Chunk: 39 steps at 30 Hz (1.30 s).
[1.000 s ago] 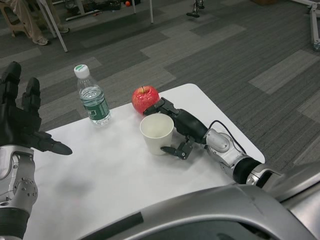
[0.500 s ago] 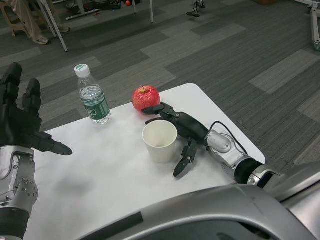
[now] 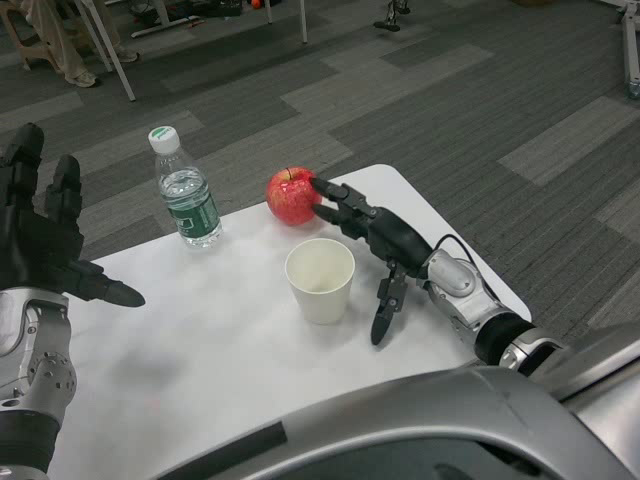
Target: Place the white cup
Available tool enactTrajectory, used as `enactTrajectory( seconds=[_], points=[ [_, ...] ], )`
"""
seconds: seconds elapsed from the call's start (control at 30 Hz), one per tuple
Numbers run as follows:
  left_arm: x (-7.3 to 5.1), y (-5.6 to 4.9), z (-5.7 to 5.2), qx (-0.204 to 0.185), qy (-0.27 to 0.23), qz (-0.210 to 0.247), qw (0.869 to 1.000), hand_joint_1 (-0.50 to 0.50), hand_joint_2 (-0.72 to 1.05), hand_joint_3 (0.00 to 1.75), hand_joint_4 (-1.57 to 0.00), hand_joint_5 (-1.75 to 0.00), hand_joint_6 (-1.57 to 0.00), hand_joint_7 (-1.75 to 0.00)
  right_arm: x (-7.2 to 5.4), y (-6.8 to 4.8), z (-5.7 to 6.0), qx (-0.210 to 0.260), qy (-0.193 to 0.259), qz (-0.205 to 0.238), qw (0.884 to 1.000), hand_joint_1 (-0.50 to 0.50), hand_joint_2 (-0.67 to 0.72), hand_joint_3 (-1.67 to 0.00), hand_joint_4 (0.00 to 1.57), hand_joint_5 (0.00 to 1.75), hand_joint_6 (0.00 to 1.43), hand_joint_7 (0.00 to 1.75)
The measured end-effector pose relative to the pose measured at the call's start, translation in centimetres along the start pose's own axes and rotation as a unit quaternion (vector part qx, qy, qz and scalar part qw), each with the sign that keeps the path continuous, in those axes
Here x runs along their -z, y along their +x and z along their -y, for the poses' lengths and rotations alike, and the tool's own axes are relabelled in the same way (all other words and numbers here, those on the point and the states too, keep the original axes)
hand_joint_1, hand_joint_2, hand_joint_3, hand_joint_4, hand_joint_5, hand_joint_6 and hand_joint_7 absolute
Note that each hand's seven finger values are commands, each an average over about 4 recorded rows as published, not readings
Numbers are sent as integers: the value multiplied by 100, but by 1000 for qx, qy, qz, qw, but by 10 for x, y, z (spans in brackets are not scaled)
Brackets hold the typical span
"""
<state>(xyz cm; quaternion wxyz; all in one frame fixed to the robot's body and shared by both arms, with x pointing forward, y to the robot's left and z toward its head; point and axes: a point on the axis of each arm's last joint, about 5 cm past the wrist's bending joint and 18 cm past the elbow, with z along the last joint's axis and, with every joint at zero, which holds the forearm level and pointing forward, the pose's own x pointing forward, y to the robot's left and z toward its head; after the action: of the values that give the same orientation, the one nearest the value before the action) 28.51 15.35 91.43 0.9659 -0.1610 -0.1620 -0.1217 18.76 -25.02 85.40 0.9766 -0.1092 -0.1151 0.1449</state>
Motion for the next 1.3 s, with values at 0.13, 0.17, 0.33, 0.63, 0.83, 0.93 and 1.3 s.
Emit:
enactTrajectory(
  seconds=[0.13, 0.17, 0.33, 0.63, 0.83, 0.93, 1.3],
  points=[
    [-1, 2, 1, 1, 0, 1, 1000, -37, -55, 9, 0, -21, 0, -42, -6, -2, 11, 32, -11, 16, 999, -44, 72, 0, 0, 0, 0, 7],
    [-1, 2, 1, 1, 0, 1, 1000, -37, -55, 9, 0, -21, 0, -42, -8, -2, 15, 40, -15, 21, 999, -44, 72, 0, 0, 0, 0, 7],
    [0, 2, 0, 0, 0, -1, 1000, -37, -55, 9, 0, -21, 0, -42, -18, -4, 32, 81, -35, 44, 995, -42, 72, 0, 0, 0, 0, 7],
    [0, 1, -1, -3, -1, 1, 1000, -37, -55, 9, 0, -21, 0, -42, -42, -4, 56, 134, -69, 101, 983, -43, 72, 0, 0, 0, 0, 7],
    [0, 1, -1, -5, -2, 2, 1000, -37, -55, 9, 0, -21, 0, -42, -49, -1, 58, 134, -74, 118, 981, -42, 69, 0, 0, 0, 0, 7],
    [0, 2, -1, -5, -2, 3, 1000, -37, -55, 9, 0, -21, 0, -42, -51, 0, 58, 134, -75, 124, 980, -42, 66, 0, 0, 0, 0, 7],
    [-1, 2, -1, -8, -8, 9, 1000, -37, -59, 9, 0, -21, 0, -42, -53, 2, 57, 135, -76, 130, 979, -42, 66, 0, 0, 0, 0, 7]
  ],
)
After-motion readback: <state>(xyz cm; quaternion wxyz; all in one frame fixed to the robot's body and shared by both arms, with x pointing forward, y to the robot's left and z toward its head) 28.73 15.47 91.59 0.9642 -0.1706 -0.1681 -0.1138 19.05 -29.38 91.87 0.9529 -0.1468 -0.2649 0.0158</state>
